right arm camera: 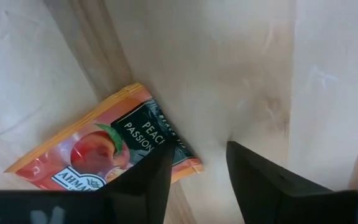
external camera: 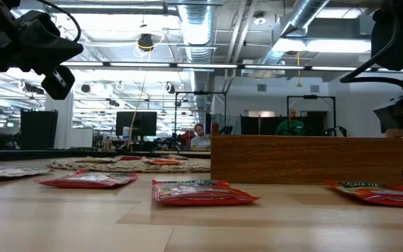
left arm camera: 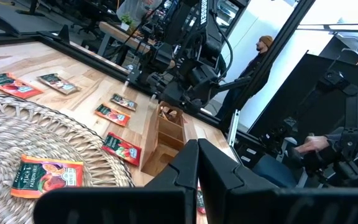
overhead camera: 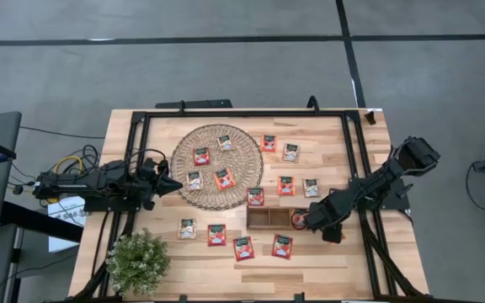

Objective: Pick & Place Tea
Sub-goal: Put the orange tea bag into the right section of the wooden organizer

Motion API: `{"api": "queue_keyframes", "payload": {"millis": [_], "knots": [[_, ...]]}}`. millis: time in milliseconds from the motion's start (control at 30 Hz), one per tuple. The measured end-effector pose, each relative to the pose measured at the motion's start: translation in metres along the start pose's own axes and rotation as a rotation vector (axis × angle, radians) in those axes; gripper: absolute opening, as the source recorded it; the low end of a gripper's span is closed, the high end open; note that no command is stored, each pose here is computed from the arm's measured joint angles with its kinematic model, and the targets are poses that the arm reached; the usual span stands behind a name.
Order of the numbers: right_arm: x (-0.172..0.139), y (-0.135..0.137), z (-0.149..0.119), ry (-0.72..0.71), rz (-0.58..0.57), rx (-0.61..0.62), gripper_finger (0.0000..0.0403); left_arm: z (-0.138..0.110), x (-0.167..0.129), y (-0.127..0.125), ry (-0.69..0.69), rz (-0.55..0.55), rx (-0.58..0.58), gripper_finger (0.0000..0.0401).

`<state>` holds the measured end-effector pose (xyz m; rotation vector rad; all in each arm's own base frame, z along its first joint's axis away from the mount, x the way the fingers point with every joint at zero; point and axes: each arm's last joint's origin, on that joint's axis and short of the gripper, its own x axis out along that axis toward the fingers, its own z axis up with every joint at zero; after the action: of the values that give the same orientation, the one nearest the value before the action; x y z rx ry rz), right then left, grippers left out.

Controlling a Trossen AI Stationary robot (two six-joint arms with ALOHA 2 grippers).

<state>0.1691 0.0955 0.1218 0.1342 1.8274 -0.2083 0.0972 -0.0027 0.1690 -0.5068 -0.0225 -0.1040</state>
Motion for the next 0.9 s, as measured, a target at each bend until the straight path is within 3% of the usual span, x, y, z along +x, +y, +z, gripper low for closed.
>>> {"api": "queue_keyframes", "payload": {"millis": [333, 900], "knots": [[0.0006, -0.0017, -0.0018, 0.016, -0.018, 0.042, 0.0131, -0.0004, 0.0000, 0.0002, 0.004, 0.002, 0.000, 0.0000], [0.0008, -0.0018, 0.0001, -0.022, -0.037, 0.063, 0.0015, -0.0006, 0.0000, 0.0003, 0.007, 0.003, 0.003, 0.0000]]}}
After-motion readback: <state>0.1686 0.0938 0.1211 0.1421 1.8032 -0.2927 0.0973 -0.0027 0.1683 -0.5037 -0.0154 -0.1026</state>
